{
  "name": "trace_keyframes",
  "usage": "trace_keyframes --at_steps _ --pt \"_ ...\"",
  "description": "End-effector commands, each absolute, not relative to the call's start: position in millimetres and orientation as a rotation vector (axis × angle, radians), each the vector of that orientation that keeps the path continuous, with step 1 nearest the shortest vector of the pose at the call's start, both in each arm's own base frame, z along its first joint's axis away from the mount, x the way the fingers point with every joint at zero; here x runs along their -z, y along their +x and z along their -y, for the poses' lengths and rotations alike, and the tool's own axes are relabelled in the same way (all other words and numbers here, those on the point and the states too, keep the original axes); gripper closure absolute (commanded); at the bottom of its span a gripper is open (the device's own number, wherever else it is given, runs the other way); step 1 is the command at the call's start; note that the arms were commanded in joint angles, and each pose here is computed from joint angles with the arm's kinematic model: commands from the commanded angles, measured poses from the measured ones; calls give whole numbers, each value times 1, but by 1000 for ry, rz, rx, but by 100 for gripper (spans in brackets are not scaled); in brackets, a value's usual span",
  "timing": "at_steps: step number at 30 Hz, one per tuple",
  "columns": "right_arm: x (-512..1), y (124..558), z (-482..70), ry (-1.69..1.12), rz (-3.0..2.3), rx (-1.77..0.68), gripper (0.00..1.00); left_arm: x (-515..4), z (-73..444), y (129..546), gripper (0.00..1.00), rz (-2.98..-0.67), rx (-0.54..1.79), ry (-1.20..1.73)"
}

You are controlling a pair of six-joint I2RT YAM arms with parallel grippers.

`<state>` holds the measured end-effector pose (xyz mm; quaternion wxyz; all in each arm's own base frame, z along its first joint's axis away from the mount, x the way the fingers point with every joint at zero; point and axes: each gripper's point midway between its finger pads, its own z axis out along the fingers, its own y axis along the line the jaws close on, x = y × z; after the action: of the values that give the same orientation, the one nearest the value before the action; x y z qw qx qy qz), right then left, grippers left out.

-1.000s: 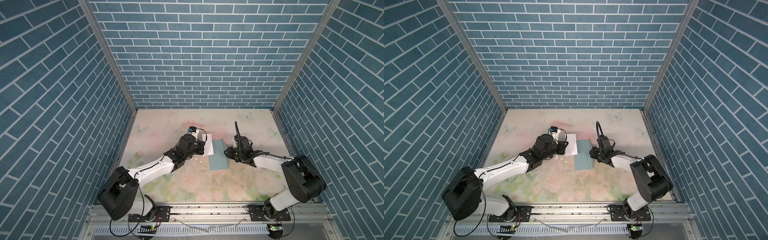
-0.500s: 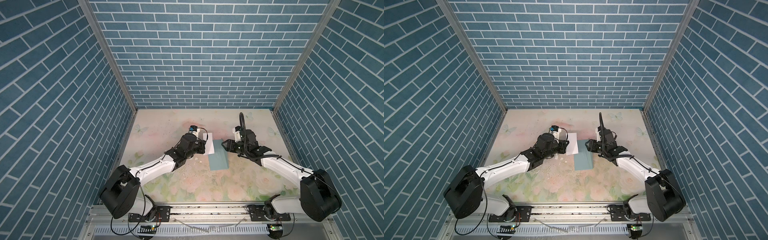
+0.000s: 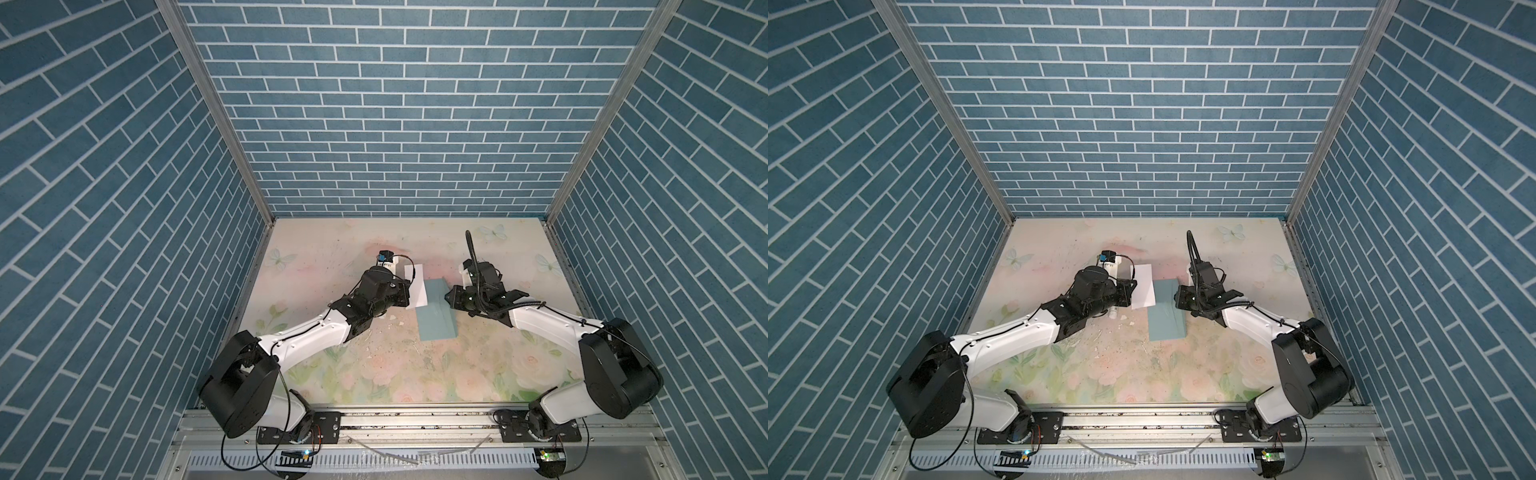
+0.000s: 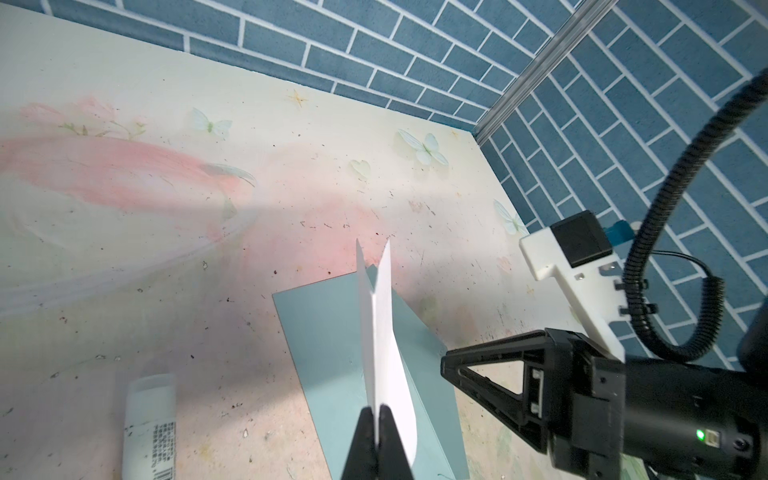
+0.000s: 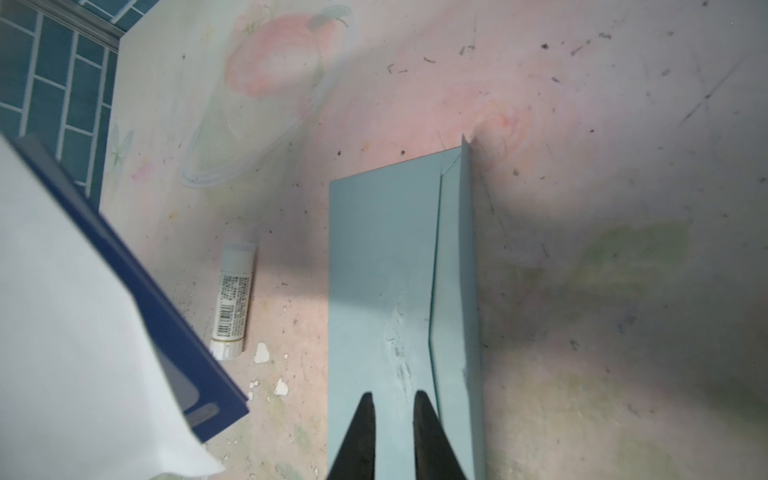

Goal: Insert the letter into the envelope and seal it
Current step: 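Pull the envelope under the letter with the right gripper while the left holds the letter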

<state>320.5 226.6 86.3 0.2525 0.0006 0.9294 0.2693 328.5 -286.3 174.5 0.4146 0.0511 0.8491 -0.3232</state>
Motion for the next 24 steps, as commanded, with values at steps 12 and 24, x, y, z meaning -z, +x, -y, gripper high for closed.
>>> trace_keyframes --at_steps 12,24 --pt "-48 326 -208 139 -2628 -667 82 -176 289 325 100 -2129 830 146" --pt "-20 317 -203 239 -2714 -683 76 -178 295 326 100 -2123 856 156"
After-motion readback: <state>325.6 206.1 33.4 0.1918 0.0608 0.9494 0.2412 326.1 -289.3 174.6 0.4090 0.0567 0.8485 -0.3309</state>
